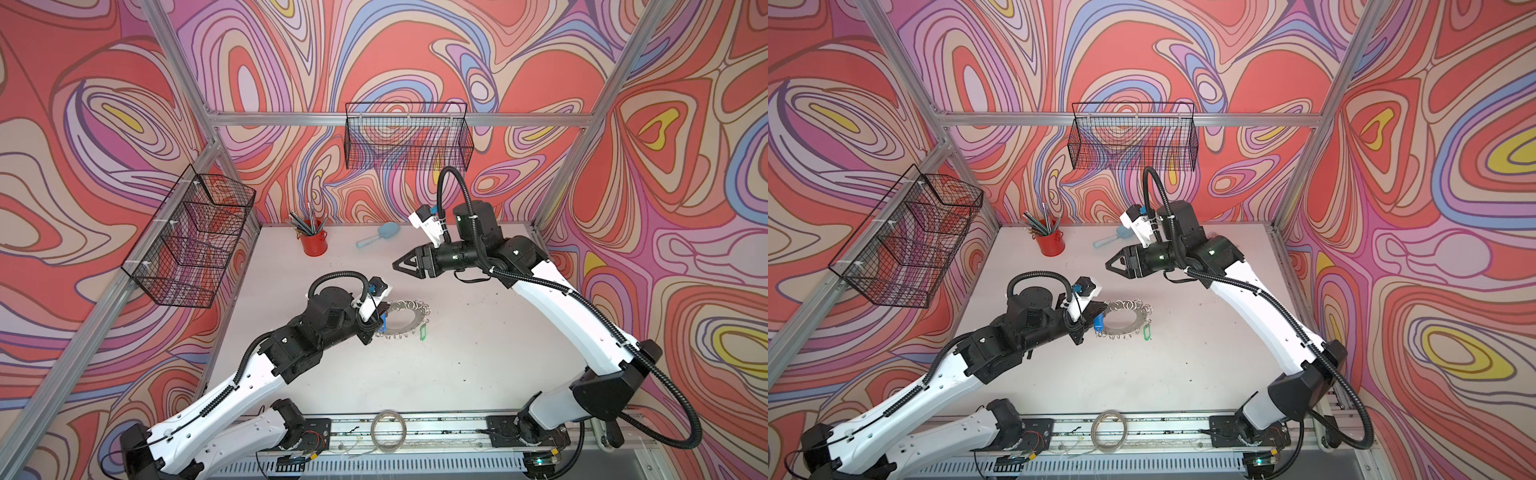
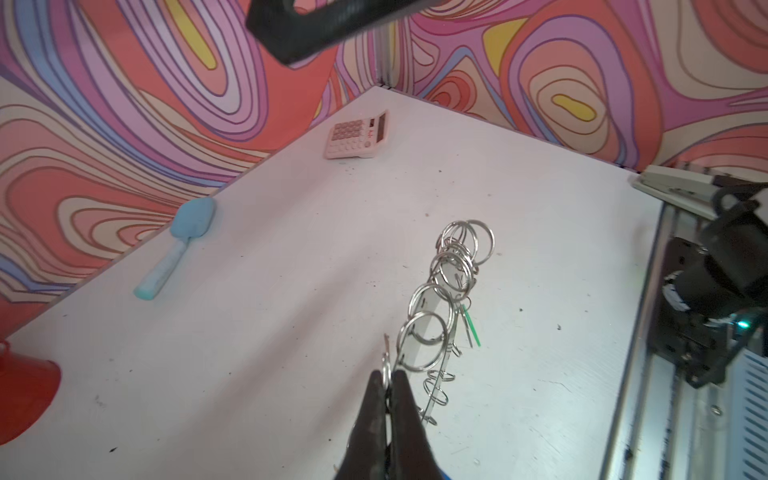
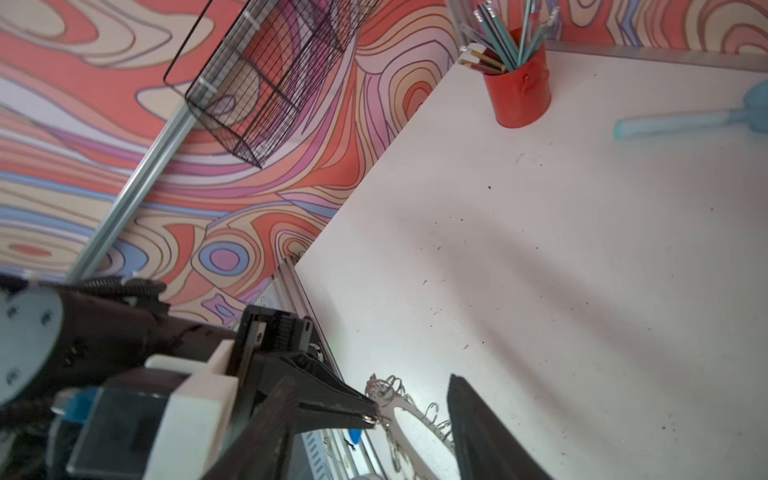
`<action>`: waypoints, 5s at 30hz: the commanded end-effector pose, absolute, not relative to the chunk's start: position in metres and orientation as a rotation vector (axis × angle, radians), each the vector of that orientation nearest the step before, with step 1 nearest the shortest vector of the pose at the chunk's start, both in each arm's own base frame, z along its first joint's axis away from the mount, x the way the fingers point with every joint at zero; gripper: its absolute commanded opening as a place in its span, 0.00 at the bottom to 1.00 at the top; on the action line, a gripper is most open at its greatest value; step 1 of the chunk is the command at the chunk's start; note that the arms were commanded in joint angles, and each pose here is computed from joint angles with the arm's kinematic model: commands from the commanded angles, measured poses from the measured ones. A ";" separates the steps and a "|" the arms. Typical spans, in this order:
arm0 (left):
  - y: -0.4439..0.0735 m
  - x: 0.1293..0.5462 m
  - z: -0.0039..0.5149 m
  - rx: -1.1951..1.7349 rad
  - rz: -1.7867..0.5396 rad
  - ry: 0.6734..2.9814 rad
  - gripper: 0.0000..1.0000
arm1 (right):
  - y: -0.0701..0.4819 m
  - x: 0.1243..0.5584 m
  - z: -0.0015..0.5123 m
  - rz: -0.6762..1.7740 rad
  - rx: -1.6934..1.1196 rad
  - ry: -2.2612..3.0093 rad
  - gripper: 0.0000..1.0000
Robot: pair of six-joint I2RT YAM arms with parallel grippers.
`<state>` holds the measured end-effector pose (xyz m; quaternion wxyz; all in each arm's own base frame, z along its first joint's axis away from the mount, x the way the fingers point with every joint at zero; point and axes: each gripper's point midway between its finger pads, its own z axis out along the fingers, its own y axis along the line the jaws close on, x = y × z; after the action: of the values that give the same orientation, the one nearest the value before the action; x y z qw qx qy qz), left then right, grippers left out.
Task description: Put the keys on the keyring
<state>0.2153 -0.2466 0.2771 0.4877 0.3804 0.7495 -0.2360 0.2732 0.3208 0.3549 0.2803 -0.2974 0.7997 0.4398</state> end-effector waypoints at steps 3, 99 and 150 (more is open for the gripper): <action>-0.251 0.179 0.282 1.034 -0.770 1.895 0.00 | 0.324 0.231 0.321 1.246 -1.158 2.053 0.71; -0.244 0.252 0.305 0.747 -0.378 2.002 0.42 | 0.343 0.243 0.296 0.667 -0.950 2.055 0.00; -0.214 0.259 0.311 0.552 -0.333 1.985 0.41 | 0.344 0.238 0.300 0.690 -0.953 2.040 0.00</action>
<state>0.2507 -0.2317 0.3115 0.4906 0.2616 0.8151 -0.1628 0.2476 0.3379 0.2803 0.3694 -0.3578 0.8209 0.2481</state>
